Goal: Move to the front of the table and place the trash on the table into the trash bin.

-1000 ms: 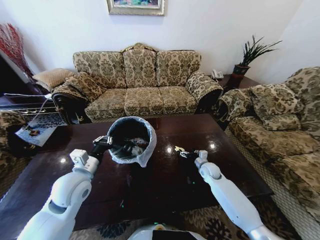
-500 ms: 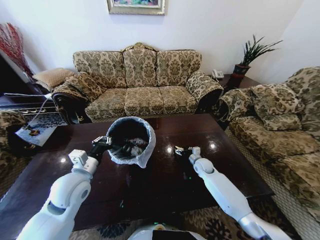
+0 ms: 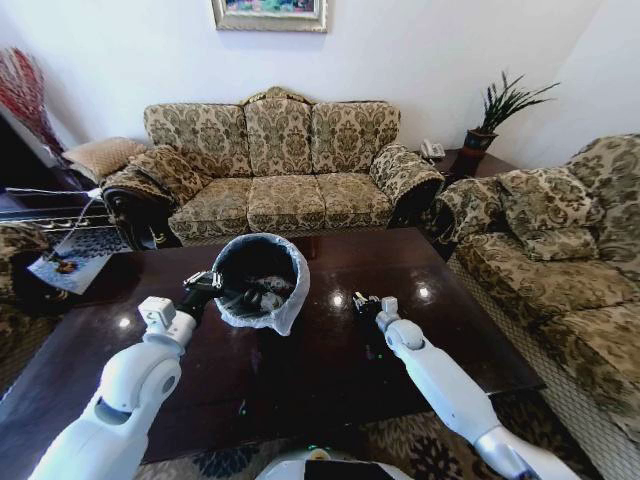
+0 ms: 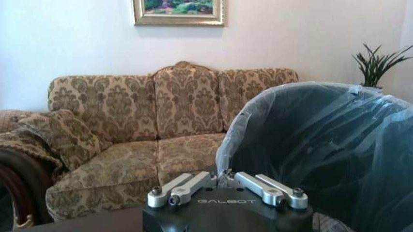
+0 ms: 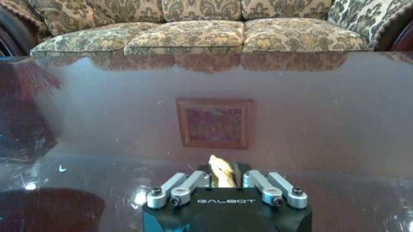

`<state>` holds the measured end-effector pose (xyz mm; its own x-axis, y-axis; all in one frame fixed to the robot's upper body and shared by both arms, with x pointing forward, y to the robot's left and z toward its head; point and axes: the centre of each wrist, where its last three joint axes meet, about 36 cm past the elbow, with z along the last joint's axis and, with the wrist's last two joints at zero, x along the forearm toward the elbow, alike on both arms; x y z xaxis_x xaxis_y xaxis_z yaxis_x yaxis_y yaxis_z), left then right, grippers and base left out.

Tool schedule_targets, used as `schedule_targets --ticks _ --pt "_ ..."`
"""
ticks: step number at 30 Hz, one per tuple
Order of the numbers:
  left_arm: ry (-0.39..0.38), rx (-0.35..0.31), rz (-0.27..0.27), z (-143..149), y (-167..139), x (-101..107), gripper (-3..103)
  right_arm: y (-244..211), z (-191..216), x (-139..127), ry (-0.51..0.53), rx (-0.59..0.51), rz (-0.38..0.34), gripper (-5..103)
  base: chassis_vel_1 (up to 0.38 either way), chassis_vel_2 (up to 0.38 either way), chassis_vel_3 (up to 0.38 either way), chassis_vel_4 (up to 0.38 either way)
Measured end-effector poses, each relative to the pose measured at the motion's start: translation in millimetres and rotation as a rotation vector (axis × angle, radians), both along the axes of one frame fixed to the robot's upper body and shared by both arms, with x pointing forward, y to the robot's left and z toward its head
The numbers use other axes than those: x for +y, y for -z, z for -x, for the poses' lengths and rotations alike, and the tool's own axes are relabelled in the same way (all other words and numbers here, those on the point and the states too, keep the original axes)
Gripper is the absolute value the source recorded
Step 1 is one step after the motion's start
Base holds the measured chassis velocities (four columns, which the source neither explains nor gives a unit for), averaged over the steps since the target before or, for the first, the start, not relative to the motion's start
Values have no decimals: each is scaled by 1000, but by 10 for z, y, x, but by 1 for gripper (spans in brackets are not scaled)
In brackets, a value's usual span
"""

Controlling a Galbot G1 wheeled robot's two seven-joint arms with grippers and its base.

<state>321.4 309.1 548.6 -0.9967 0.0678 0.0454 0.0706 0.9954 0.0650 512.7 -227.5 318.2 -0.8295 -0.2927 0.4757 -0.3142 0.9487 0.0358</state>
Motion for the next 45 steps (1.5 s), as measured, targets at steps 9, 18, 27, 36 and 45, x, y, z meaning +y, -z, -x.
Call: schedule_targets --ticks 9,18,27,36,45 --pt "1 -2 3 -12 11 4 2 16 73 -4 14 1 -10 0 0 0 0 0" --pt "7 -3 6 -8 10 -10 2 -513 113 -15 41 -119 -71 0 0 0 0 0" --pt "18 12 8 -8 54 -46 2 -2316 23 302 -181 -452 -153 0 0 0 0 0" --pt "15 15 -1 -17 38 -25 2 -3667 306 1186 -532 -593 -230 0 0 0 0 0" --pt "1 16 12 -56 66 -10 2 -3266 788 1719 -706 -420 -217 0 0 0 0 0"
